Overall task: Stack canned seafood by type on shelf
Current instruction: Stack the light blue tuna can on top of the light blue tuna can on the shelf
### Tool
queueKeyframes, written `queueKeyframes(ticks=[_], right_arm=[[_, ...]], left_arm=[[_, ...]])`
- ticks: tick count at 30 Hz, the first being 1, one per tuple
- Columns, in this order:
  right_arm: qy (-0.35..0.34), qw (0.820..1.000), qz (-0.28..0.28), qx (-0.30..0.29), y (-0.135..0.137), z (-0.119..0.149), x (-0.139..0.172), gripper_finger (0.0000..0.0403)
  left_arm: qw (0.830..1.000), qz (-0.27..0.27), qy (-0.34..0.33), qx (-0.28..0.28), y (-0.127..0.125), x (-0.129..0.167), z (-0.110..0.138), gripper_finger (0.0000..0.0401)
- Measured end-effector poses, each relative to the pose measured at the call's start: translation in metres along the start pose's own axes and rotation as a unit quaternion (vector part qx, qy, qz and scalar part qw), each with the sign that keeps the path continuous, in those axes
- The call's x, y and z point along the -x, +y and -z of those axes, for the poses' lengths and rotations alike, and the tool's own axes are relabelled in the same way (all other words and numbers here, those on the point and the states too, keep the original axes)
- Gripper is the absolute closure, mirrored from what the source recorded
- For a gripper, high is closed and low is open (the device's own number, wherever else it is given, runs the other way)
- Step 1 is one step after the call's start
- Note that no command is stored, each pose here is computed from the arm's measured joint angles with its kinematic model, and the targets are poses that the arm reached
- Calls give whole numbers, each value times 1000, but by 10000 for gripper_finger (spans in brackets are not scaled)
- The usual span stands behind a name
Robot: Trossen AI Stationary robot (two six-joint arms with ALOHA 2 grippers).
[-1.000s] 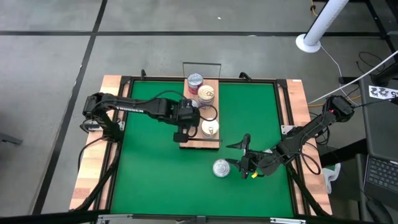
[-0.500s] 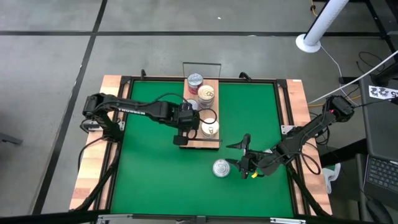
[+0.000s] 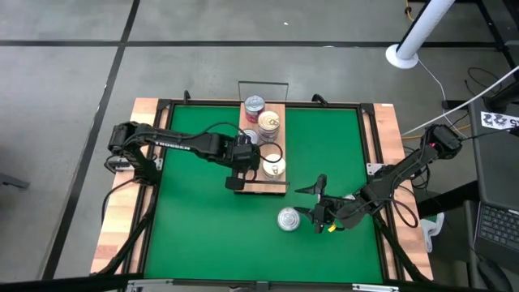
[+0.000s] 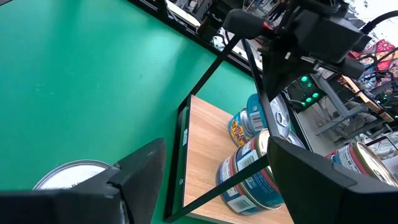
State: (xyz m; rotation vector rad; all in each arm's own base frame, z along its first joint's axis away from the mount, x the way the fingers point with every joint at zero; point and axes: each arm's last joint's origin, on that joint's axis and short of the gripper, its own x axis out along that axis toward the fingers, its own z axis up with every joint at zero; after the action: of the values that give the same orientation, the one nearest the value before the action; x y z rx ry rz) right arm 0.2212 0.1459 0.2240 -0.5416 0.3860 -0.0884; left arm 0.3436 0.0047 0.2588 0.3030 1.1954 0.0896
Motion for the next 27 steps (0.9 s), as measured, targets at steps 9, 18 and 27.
queueKeyframes(ticks=[9,18,27], right_arm=[[0,1000,0,0,0,0,0,123],[0,1000,0,0,0,0,0,123],[0,1000,0,0,0,0,0,123]], left_arm=[[1000,2,4,-1,-1,-2,0,401],[1000,2,5,1,1,-2,0,401],[1000,-1,9,22,8,-4,2,341]])
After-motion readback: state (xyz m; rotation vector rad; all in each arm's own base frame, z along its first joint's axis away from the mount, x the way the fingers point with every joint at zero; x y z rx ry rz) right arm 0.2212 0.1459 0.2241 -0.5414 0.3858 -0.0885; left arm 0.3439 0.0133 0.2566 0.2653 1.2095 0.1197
